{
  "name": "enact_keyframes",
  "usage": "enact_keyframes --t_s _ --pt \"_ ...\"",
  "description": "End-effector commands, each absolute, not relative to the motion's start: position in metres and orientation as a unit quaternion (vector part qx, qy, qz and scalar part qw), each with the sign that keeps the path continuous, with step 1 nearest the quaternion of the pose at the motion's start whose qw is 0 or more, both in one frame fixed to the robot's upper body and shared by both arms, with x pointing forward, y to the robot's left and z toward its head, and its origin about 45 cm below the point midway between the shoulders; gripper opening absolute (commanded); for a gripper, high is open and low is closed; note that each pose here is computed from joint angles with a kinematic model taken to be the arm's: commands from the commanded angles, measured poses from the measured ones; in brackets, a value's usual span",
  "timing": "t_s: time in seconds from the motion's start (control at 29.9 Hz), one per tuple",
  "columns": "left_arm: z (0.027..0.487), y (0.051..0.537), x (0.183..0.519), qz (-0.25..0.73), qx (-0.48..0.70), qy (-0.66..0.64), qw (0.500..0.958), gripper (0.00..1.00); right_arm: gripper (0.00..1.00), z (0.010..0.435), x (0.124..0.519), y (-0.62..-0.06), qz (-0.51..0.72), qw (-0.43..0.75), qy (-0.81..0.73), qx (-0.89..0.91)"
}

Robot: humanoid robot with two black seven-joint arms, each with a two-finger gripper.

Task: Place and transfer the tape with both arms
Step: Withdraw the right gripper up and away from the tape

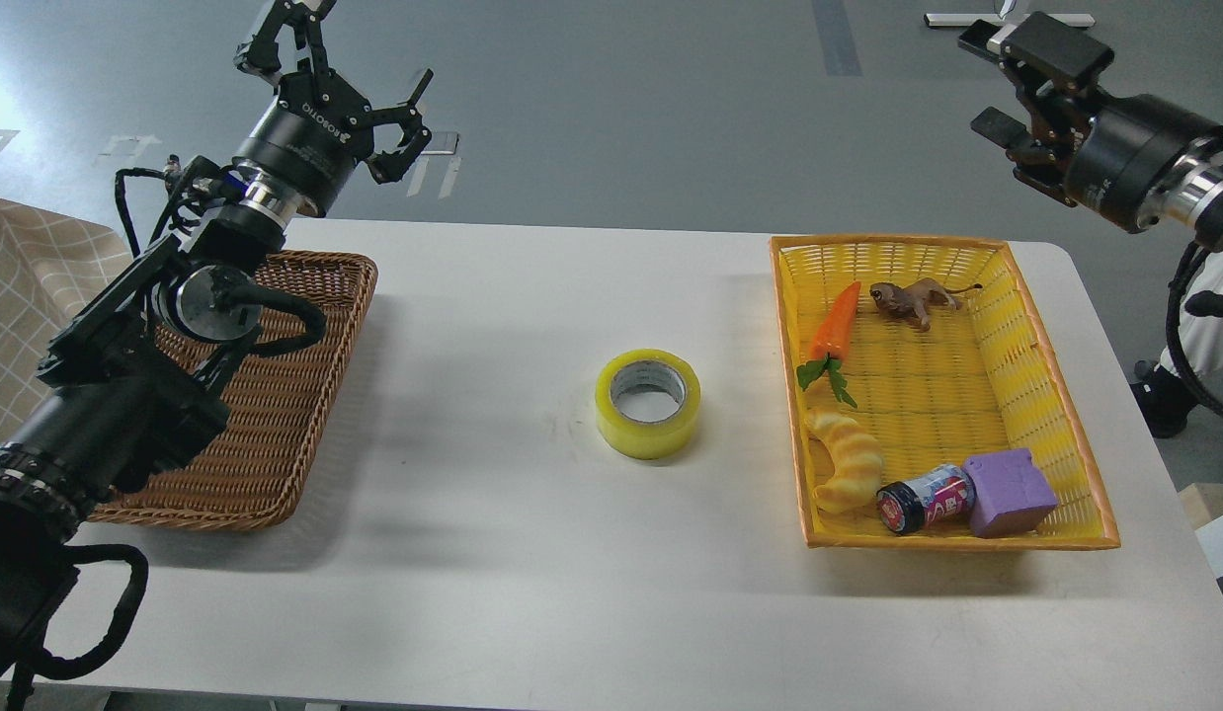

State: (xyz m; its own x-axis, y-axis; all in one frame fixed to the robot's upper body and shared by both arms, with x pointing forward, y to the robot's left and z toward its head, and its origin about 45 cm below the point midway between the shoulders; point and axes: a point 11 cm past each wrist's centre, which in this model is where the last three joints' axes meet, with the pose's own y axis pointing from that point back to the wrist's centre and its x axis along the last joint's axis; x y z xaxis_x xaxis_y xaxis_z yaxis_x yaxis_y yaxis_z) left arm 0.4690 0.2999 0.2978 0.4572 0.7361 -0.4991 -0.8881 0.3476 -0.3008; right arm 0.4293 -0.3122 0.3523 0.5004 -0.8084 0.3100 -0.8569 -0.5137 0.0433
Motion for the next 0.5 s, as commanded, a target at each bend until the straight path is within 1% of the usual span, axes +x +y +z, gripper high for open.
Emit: enact_keyframes --t_s 0.0,0.07,0.17,0.27,0.33,0.47 --pt "0.301 0.299 0.470 0.500 -0.273 0.136 0.811 0.98 1.00 0.348 0.425 -0.319 0.060 0.023 -0.487 0.871" --pt "0.304 0.299 0.471 0.499 -0.274 0.134 0.811 0.98 1.00 0.345 0.424 -0.323 0.037 0.000 -0.490 0.871" --pt "0.307 0.298 0.472 0.498 -0.273 0.130 0.813 0.98 1.00 0.340 0.421 -0.335 -0.018 -0.064 -0.499 0.864" --pt "0.310 0.295 0.473 0.495 -0.258 0.116 0.821 0.98 1.00 0.335 0.420 -0.343 -0.063 -0.132 -0.506 0.850" --pt "0.308 0.292 0.472 0.494 -0.240 0.102 0.829 0.98 1.00 0.330 0.421 -0.354 -0.100 -0.199 -0.517 0.826" --pt "0.309 0.290 0.472 0.492 -0.228 0.092 0.835 0.98 1.00 0.323 0.424 -0.359 -0.126 -0.256 -0.527 0.800"
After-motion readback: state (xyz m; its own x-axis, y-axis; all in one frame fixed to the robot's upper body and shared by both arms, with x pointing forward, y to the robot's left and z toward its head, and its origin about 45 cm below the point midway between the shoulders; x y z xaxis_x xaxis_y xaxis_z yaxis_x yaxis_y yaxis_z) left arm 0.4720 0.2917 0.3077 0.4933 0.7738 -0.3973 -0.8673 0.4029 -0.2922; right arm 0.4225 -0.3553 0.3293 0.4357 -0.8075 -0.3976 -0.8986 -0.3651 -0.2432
